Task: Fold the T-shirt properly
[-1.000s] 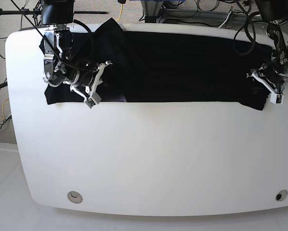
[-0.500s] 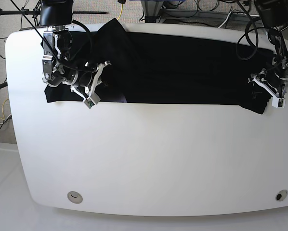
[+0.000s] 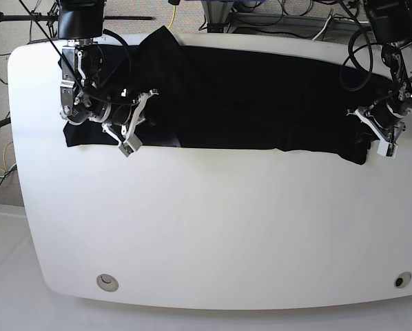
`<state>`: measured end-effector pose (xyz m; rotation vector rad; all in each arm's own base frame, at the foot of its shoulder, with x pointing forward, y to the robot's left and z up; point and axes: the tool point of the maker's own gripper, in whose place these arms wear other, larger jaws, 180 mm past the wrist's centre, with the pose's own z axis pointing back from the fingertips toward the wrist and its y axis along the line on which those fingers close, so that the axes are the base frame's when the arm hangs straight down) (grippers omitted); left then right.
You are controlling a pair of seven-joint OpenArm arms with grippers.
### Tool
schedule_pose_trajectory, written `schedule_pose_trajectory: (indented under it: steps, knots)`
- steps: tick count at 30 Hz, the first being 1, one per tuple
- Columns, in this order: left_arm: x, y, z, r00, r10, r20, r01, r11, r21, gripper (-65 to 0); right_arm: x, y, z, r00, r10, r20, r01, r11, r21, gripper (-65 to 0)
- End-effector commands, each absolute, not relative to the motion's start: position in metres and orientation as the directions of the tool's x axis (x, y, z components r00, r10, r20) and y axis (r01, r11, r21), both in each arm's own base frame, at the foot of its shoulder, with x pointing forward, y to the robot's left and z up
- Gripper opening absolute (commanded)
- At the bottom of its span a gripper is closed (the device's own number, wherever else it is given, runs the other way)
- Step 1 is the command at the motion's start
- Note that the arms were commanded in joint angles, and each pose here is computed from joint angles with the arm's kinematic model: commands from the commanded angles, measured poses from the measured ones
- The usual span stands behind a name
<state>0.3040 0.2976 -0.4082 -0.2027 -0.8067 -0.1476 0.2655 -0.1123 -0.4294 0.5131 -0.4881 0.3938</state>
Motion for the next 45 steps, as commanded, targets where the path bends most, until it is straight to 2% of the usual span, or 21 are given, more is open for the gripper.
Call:
schedule_pose_trajectory:
  steps: [1,6,10,16,26,30,32,34,38,45]
  knots:
    - [0.309,0.32,-0.4,0.685,-0.07,0.725,0.187,0.979,-0.082,-43.6,0.267,-0.128,-0.437,0.831,0.267,0.487,-0.451,0.836,0.312,-65.0]
    - [0.31,0.337,-0.404,0.702,-0.036,0.712,0.127,0.989,-0.075,-37.0,0.268,-0.132,-0.44,0.841,0.257,0.476,-0.433,0.847,0.307,-65.0]
    - [0.313,0.349,-0.41,0.711,0.013,0.703,0.04,0.998,-0.058,-38.7,0.263,-0.133,-0.443,0.849,0.255,0.464,-0.423,0.854,0.305,-65.0]
    - [0.313,0.353,-0.411,0.713,0.01,0.701,0.025,0.999,-0.04,-42.7,0.261,-0.134,-0.444,0.85,0.258,0.459,-0.422,0.855,0.302,-65.0]
    - [0.313,0.365,-0.407,0.702,-0.036,0.711,0.006,0.999,0.045,-35.4,0.263,-0.131,-0.442,0.844,0.26,0.47,-0.433,0.847,0.309,-65.0]
    - [0.309,0.352,-0.399,0.701,-0.122,0.703,0.08,0.993,0.092,-45.5,0.263,-0.127,-0.44,0.84,0.253,0.48,-0.436,0.841,0.319,-65.0]
    - [0.308,0.348,-0.397,0.705,-0.149,0.694,0.109,0.989,0.101,-53.4,0.262,-0.126,-0.44,0.84,0.253,0.48,-0.437,0.839,0.323,-65.0]
    - [0.306,0.346,-0.397,0.708,-0.165,0.687,0.127,0.986,0.106,-58.3,0.263,-0.126,-0.44,0.84,0.251,0.481,-0.436,0.839,0.325,-65.0]
    - [0.298,0.349,-0.403,0.72,-0.164,0.675,0.126,0.986,0.104,-61.1,0.269,-0.12,-0.434,0.827,0.239,0.508,-0.445,0.831,0.334,-65.0]
    - [0.293,0.355,-0.408,0.729,-0.152,0.667,0.11,0.988,0.105,-59.5,0.27,-0.12,-0.433,0.827,0.237,0.51,-0.445,0.83,0.335,-65.0]
